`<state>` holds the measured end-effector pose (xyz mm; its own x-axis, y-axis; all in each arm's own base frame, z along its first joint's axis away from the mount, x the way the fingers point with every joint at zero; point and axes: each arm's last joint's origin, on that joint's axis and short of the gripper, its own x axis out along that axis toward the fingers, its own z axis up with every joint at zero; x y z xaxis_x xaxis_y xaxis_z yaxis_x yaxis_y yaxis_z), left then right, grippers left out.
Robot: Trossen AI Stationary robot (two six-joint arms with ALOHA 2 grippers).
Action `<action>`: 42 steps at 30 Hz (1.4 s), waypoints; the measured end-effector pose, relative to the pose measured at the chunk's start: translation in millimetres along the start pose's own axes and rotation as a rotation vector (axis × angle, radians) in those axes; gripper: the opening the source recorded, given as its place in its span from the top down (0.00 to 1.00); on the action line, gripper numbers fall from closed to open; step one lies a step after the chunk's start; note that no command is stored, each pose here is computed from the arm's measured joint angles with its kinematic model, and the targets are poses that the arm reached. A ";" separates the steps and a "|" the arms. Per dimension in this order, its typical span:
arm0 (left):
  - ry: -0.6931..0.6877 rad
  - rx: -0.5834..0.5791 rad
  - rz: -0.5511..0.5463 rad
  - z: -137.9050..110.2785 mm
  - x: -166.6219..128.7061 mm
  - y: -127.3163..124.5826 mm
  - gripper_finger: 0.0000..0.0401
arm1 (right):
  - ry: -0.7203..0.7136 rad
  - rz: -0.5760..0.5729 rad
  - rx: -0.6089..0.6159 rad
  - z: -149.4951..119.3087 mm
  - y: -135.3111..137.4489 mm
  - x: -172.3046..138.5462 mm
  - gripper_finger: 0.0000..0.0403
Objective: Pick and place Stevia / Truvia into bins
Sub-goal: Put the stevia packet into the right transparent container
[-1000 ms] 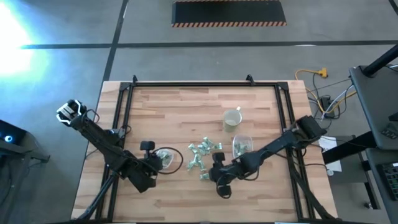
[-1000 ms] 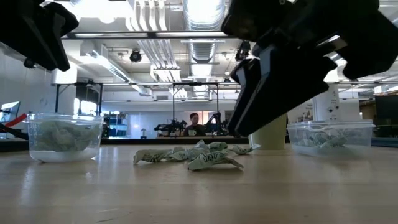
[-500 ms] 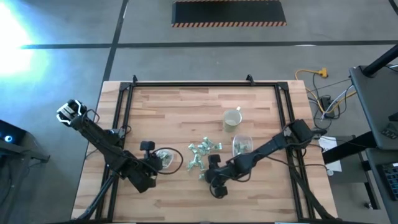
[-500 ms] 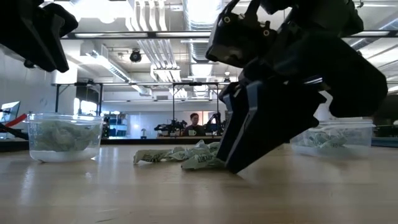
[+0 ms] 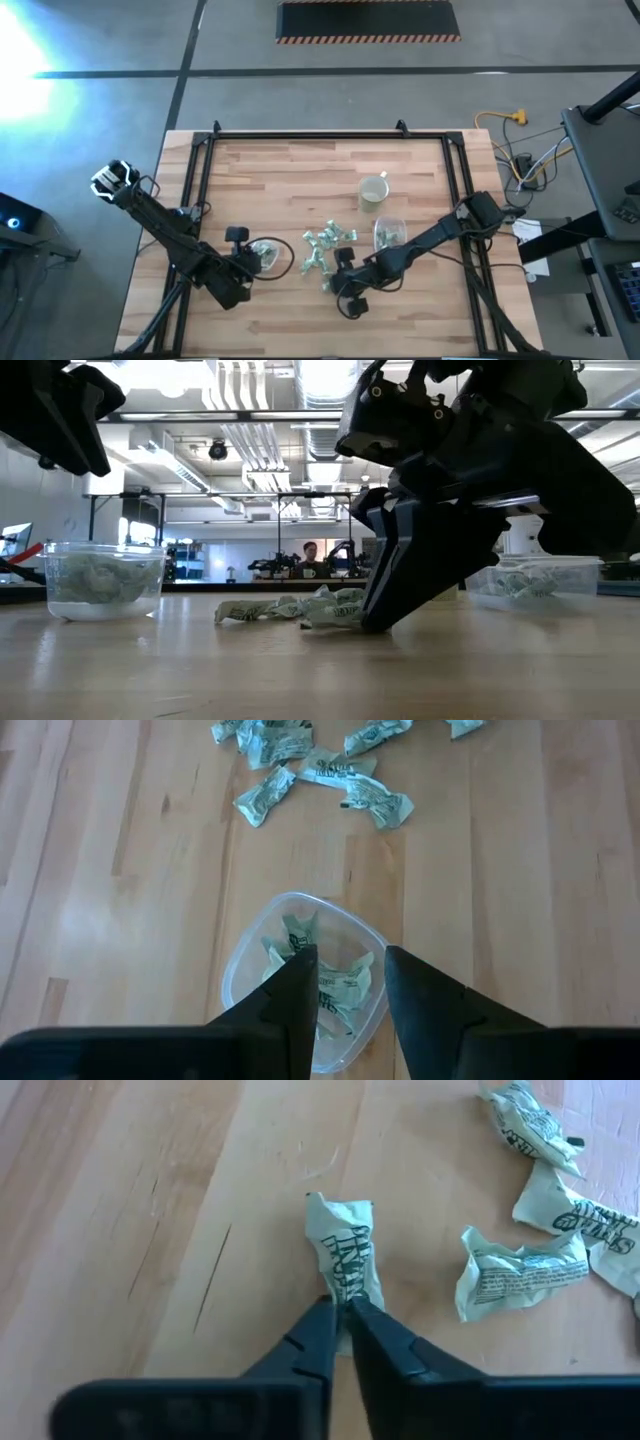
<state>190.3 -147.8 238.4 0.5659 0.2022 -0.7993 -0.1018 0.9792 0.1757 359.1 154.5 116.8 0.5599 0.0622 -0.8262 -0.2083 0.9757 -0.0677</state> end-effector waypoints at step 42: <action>-0.038 0.035 -0.005 0.7 3.2 -1.9 0.75 | 0.371 -0.667 0.331 -68.7 2.3 -111.0 0.97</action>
<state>192.9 -149.0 235.9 0.5968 0.1954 -0.7782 -0.0705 0.9789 0.1918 241.4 135.5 170.0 0.1697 -0.5682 -0.8052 0.3526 0.7980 -0.4888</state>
